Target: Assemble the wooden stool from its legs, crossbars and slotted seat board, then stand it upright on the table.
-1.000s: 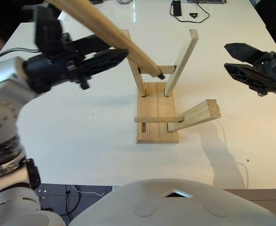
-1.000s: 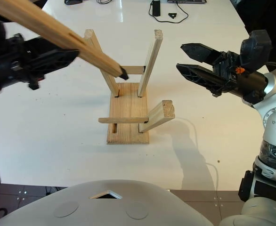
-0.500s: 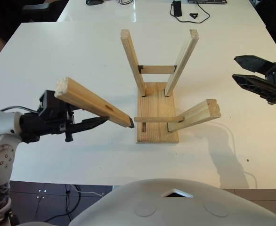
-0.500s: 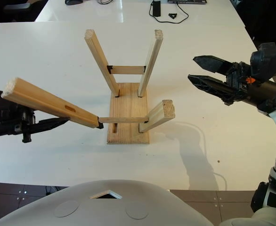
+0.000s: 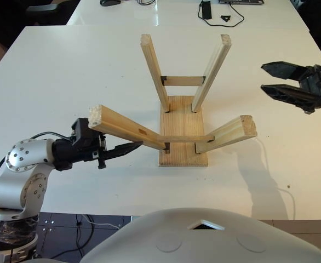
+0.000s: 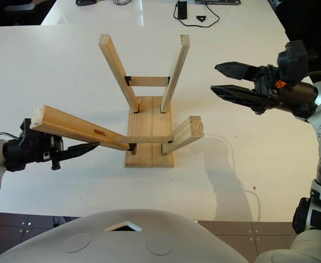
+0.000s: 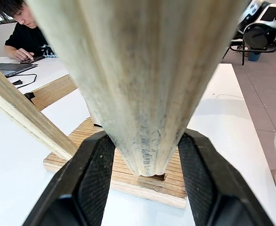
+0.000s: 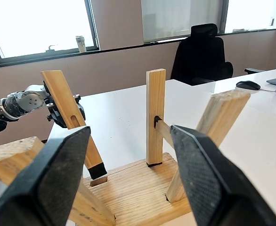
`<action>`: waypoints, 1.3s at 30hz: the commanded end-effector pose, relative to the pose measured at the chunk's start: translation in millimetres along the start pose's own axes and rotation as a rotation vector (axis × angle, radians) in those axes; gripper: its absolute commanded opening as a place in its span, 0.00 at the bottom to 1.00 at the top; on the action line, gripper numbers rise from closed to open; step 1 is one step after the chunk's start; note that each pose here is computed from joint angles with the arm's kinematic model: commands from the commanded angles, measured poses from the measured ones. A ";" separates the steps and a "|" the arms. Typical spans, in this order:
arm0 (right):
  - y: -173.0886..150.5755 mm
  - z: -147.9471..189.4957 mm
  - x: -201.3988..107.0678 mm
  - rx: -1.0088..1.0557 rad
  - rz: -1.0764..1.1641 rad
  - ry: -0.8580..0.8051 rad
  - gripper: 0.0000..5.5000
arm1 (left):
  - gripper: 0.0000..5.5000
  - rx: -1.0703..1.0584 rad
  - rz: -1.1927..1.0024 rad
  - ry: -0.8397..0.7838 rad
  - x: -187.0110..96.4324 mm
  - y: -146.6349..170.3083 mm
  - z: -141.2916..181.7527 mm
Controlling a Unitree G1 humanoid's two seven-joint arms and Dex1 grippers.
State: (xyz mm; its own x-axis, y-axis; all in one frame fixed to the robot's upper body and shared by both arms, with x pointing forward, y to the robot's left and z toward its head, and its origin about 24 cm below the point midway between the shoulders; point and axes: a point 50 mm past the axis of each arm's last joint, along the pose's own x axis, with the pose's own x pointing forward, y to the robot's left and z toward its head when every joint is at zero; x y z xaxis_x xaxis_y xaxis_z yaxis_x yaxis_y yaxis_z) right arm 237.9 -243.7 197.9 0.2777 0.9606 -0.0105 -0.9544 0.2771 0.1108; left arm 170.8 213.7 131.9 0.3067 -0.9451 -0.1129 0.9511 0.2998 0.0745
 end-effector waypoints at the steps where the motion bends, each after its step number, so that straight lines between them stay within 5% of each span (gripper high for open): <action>1: -3.6 2.4 5.1 -0.028 0.029 0.040 0.57 | 0.37 0.016 0.002 0.001 2.9 -1.2 -3.6; 39: 15.5 -26.1 5.0 -0.022 -0.027 0.046 0.57 | 0.37 0.114 -0.287 0.220 -1.1 26.6 8.2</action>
State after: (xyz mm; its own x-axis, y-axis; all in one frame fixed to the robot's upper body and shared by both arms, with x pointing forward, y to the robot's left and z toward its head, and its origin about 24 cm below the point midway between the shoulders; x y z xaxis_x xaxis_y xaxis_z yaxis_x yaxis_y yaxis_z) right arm 223.5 -234.1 173.8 0.2882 0.9560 -0.0537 -0.9511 0.2924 0.1000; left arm 195.1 221.9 148.4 0.0612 -0.9493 -0.3085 0.9895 0.0172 0.1434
